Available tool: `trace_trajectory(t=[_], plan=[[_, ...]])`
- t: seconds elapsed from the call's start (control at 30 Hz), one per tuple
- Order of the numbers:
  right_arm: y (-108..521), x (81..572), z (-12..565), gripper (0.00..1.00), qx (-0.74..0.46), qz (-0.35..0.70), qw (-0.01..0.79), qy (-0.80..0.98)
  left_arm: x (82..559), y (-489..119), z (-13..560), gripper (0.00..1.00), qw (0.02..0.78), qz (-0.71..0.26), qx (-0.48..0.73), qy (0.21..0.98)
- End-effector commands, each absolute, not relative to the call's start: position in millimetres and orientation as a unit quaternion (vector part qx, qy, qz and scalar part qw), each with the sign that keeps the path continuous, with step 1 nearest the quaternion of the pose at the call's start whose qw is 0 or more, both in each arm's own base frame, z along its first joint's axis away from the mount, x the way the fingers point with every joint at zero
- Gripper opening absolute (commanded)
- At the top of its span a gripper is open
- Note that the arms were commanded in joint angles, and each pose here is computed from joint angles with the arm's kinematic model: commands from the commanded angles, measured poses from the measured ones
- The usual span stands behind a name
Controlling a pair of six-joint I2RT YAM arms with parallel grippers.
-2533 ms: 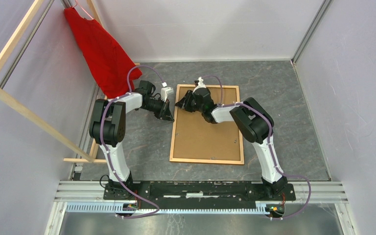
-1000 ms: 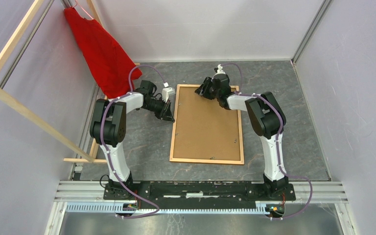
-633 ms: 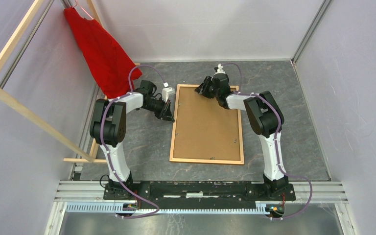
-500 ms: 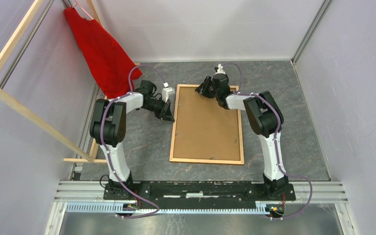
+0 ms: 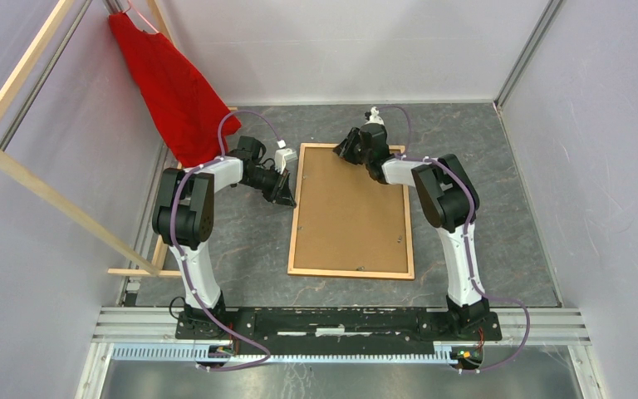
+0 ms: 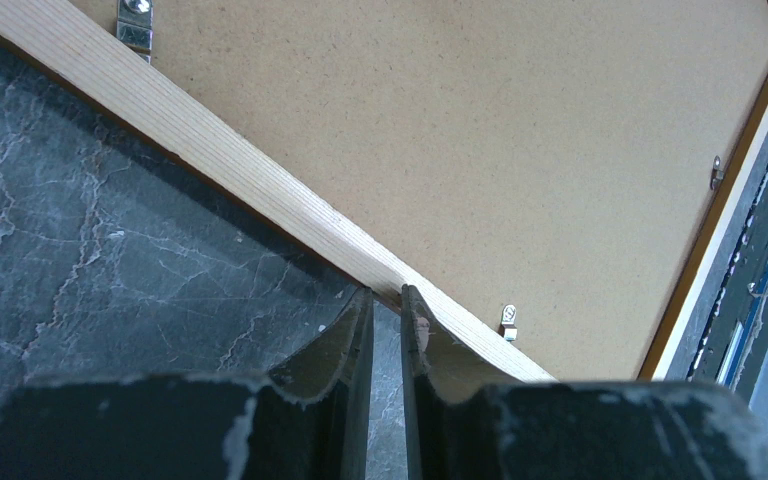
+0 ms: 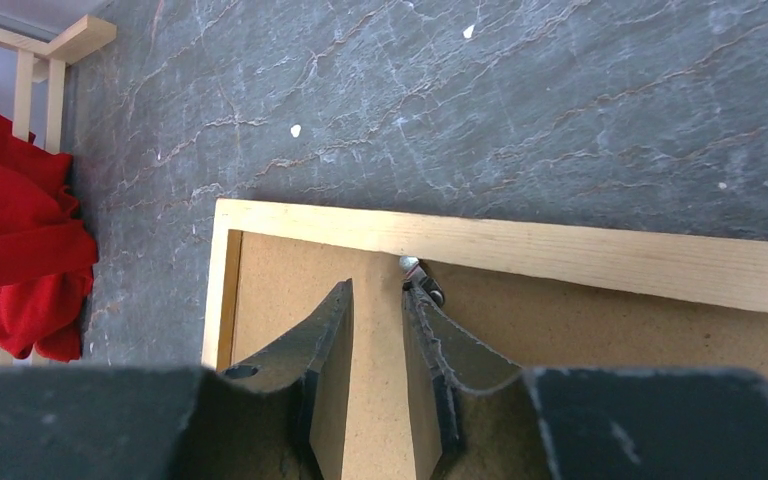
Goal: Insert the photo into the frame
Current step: Install the photo frame at the center of the board.
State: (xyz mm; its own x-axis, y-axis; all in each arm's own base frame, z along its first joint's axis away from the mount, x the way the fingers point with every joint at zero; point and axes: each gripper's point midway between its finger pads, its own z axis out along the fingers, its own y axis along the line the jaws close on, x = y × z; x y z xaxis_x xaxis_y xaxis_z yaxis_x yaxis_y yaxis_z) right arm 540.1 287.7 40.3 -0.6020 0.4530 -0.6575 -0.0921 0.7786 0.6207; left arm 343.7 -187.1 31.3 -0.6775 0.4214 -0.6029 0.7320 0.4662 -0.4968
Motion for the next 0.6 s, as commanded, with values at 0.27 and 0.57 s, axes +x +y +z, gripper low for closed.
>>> trace_trajectory(t=[0.27,0.57], plan=[[293.2,554.4,105.0,0.40,0.082,0.351,0.473,0.804,344.9,-180.0,31.1,0.21,0.222,-0.350,0.381,0.827],[147.7,515.1,127.7,0.98,0.172,0.234,0.515,0.807,335.7,-159.3,22.3,0.21,0.223,-0.279,0.425,0.831]])
